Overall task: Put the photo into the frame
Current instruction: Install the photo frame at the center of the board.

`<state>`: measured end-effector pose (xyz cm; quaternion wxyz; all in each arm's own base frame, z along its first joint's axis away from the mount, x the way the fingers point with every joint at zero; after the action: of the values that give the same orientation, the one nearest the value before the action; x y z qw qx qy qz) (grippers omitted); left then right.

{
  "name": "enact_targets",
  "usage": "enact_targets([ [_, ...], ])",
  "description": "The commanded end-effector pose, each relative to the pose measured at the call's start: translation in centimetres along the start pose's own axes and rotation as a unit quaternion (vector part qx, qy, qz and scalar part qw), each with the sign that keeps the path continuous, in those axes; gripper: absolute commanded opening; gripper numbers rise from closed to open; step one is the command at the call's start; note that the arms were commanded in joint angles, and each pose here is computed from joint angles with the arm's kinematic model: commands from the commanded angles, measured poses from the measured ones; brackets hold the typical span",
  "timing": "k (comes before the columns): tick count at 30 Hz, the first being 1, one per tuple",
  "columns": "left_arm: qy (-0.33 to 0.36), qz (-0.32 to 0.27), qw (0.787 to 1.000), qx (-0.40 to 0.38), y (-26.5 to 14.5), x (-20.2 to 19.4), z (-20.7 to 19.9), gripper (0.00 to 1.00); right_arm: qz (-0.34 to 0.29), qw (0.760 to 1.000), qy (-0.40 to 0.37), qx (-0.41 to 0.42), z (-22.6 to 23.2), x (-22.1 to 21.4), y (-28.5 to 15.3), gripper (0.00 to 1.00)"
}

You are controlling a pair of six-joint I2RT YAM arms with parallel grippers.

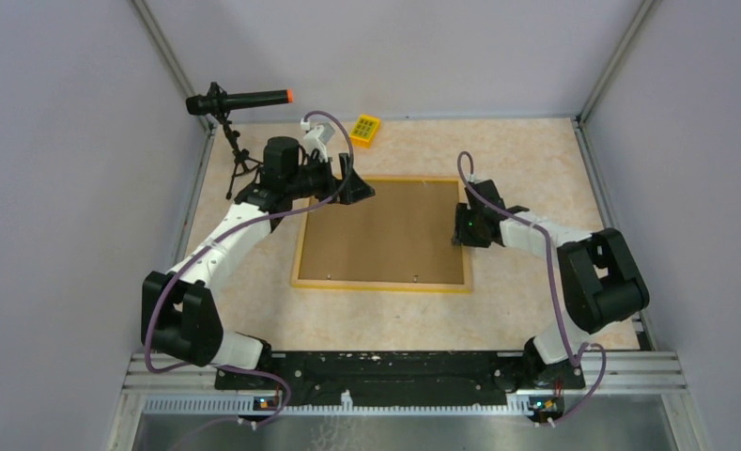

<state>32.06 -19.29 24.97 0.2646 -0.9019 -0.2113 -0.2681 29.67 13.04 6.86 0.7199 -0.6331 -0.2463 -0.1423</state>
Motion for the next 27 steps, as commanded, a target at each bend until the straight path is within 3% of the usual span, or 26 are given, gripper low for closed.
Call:
enact_targets([
  [1,0.021,-0.020,0.999,-0.020,-0.3,1.1,-1.2,0.99,-0.003,1.000,-0.004,-0.025,-0.1,0.5,0.3,0.39],
  [7,0.021,-0.020,0.999,-0.019,-0.4,1.1,-1.2,0.99,0.002,0.998,0.008,-0.059,-0.8,0.4,0.4,0.27],
  [13,0.021,-0.021,0.999,-0.020,-0.4,1.1,-1.2,0.99,0.013,0.995,0.067,-0.074,-0.8,-0.3,0.1,0.00],
  [17,0.020,-0.020,0.999,-0.020,-0.4,1.1,-1.2,0.99,0.018,0.987,0.138,-0.085,-0.6,-0.9,-0.2,0.00],
  [23,0.021,-0.020,0.999,-0.021,-0.4,1.2,-1.3,0.99,-0.003,0.989,0.141,-0.034,0.6,0.3,-1.1,0.00],
  [24,0.021,-0.020,0.999,-0.021,-0.4,1.1,-1.2,0.99,-0.010,0.991,0.132,-0.026,0.8,0.6,-1.4,0.04],
  [27,0.023,-0.023,0.999,-0.021,-0.5,1.2,-1.3,0.99,-0.029,0.995,0.100,-0.009,0.9,1.4,-2.5,0.29],
])
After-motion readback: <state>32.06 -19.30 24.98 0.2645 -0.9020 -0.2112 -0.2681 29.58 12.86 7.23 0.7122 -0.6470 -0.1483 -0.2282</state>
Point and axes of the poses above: each gripper's point midway between its finger pads, its own y axis out along the fingers, its own z axis along the line the jaws close on, x = y × z, the point moved 5 cm from there along -y, back along the fingers, and after that the axes turned 12 degrees about -y, right-handed, at the moved point
